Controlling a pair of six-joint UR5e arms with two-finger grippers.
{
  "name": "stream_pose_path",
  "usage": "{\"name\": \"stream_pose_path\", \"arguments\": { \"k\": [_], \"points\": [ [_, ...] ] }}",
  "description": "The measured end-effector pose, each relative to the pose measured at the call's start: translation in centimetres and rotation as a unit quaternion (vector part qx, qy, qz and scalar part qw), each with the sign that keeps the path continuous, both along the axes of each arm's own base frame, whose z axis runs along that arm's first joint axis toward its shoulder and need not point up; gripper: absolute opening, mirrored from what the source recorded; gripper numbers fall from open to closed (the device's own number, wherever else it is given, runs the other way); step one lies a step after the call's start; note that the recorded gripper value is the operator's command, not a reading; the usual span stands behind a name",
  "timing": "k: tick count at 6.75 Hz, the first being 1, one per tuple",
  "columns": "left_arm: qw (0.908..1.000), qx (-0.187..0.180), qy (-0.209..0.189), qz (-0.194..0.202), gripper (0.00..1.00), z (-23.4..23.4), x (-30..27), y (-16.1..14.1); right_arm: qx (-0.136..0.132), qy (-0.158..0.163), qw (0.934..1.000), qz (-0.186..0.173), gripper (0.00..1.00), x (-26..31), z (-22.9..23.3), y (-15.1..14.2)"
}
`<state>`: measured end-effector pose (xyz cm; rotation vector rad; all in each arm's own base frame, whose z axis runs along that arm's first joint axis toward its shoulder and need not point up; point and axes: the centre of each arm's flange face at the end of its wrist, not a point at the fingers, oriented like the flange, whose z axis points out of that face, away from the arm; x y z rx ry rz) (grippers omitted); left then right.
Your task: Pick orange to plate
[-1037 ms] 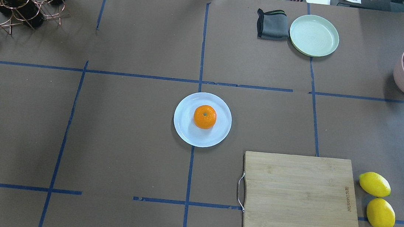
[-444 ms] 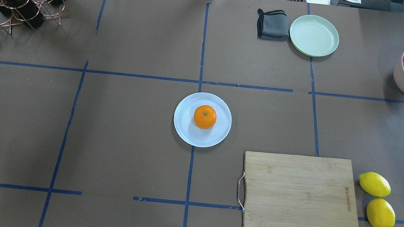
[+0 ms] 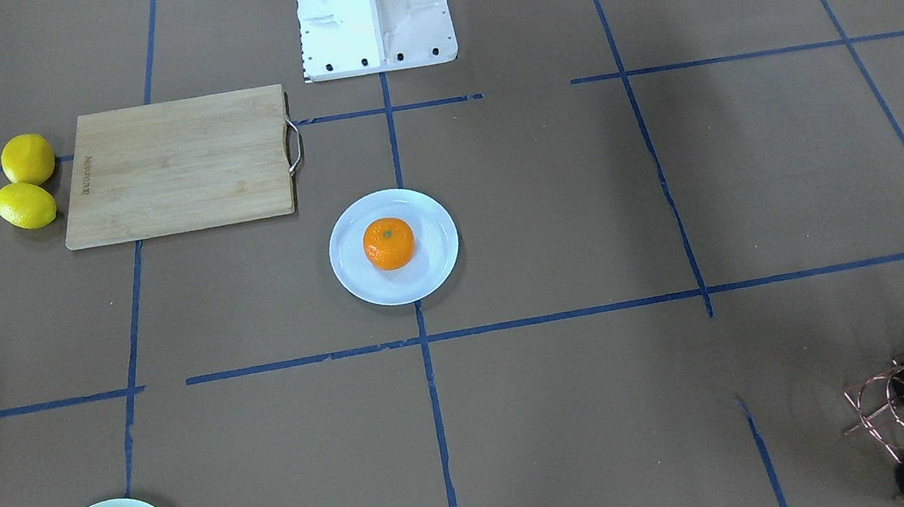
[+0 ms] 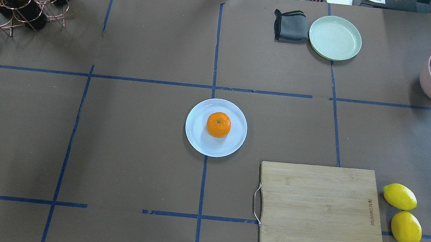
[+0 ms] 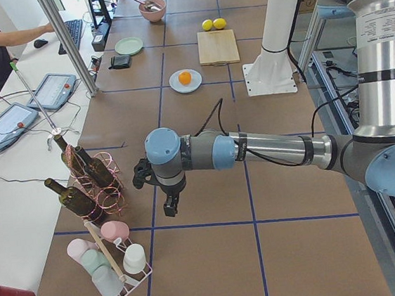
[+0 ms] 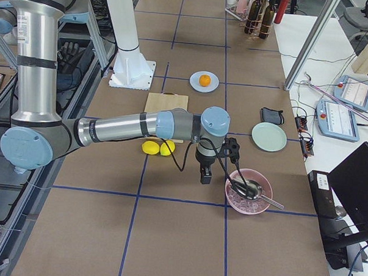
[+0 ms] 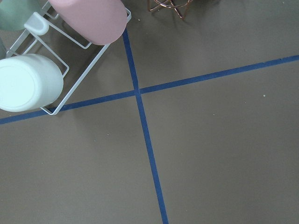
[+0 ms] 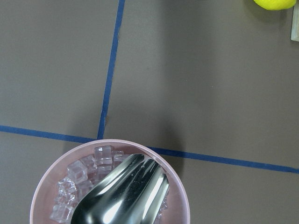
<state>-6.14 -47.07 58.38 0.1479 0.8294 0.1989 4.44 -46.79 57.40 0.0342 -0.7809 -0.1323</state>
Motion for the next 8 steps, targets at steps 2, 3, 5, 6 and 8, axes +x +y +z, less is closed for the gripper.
{"name": "stream_pose_path", "arguments": {
  "k": [2,3,5,6,8],
  "points": [
    [1.0000,0.008,-0.002,0.000,1.00,-1.3,0.0,-0.4,-0.003,0.001,1.0000,-0.001,1.00,0.0,0.3,0.0],
    [1.0000,0.008,-0.002,0.001,1.00,-1.7,0.1,-0.5,-0.004,0.002,1.0000,-0.001,1.00,0.0,0.4,0.0],
    [0.9999,0.009,-0.004,0.002,1.00,-2.1,0.2,-0.3,-0.006,0.002,1.0000,-0.002,1.00,-0.1,0.6,0.0],
    [0.9999,0.011,-0.004,0.002,1.00,-2.2,0.2,-0.1,-0.006,0.002,1.0000,-0.002,1.00,-0.2,0.6,0.0],
    [0.9999,0.015,-0.002,0.002,1.00,-2.6,0.2,0.0,-0.006,0.003,1.0000,-0.007,1.00,-0.6,0.6,-0.2]
  ]
}}
